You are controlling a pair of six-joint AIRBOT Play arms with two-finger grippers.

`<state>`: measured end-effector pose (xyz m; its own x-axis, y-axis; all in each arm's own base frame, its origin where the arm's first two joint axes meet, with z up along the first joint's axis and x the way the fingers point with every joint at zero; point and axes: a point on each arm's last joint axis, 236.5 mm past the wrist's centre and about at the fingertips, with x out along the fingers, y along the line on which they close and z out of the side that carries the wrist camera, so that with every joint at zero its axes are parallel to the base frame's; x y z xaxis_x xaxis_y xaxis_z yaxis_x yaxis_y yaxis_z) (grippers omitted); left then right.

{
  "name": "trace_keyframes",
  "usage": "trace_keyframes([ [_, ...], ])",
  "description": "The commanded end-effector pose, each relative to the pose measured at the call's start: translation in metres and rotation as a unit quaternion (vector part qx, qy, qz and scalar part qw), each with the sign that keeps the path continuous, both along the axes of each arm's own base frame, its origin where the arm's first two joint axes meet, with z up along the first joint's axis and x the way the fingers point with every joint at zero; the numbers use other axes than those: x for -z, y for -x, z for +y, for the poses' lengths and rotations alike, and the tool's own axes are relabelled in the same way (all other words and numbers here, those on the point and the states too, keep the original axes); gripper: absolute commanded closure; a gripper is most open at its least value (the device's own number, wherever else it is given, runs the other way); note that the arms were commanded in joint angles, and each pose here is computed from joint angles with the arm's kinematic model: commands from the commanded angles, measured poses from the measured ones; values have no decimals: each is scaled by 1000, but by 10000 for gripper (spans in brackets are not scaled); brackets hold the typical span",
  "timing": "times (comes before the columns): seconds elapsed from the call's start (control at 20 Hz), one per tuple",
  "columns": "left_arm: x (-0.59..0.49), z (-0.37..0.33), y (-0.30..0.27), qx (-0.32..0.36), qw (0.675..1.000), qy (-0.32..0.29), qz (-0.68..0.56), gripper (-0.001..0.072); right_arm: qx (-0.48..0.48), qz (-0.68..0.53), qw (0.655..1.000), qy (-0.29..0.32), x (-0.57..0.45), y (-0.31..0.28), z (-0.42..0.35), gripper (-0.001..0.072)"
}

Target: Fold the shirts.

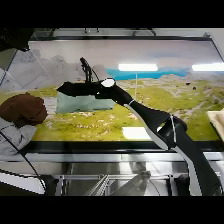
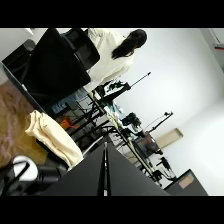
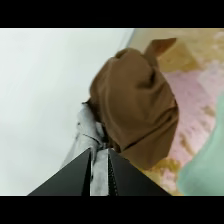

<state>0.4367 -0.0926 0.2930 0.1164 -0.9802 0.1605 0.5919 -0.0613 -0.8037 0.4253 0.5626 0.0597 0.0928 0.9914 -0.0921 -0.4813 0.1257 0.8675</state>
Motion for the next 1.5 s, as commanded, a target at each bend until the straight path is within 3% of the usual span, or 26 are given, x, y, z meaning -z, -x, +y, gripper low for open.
trace_keyframes([
  [0.0, 10, 0, 4, 12, 1000, 0, 13, 686, -54, -11, 998, -13, -29, -3, -44, 578],
  [0.2, 17, 0, 9, 25, 1000, 2, 19, 687, -37, 36, 989, 138, 2, -38, -146, 643],
  [0.25, 20, -1, 9, 24, 1000, 0, 21, 687, -26, 46, 981, 186, 15, -44, -175, 696],
  [0.45, 59, -3, -2, 2, 996, -77, 50, 687, 41, 83, 929, 358, 63, -66, -272, 678],
  [0.5, 67, -3, -4, -3, 994, -93, 56, 687, 47, 98, 919, 378, 75, -66, -280, 395],
  [0.55, 75, -2, -8, -12, 992, -109, 62, 691, 47, 108, 914, 388, 87, -66, -282, 73],
  [0.8, 138, 16, -30, -74, 963, -233, 111, 695, 48, 172, 902, 393, 142, -64, -281, 52],
  [0.9, 158, 26, -33, -87, 949, -274, 127, 695, 33, 203, 913, 352, 147, -57, -261, 52],
  [1.05, 173, 34, -35, -99, 937, -306, 138, 695, -1, 222, 936, 275, 142, -47, -221, 66],
  [1.25, 178, 38, -37, -106, 932, -317, 140, 695, -19, 237, 939, 249, 155, -28, -175, 68],
  [1.3, 178, 38, -37, -106, 932, -317, 140, 695, -21, 237, 939, 247, 158, -24, -166, 170],
  [1.35, 178, 38, -36, -103, 932, -317, 140, 695, -26, 225, 944, 241, 157, -22, -158, 533],
  [1.4, 178, 37, -34, -99, 933, -317, 141, 695, -32, 215, 950, 225, 149, -21, -151, 692],
  [1.45, 178, 37, -33, -97, 933, -317, 141, 695, -37, 209, 957, 198, 134, -23, -146, 697],
])
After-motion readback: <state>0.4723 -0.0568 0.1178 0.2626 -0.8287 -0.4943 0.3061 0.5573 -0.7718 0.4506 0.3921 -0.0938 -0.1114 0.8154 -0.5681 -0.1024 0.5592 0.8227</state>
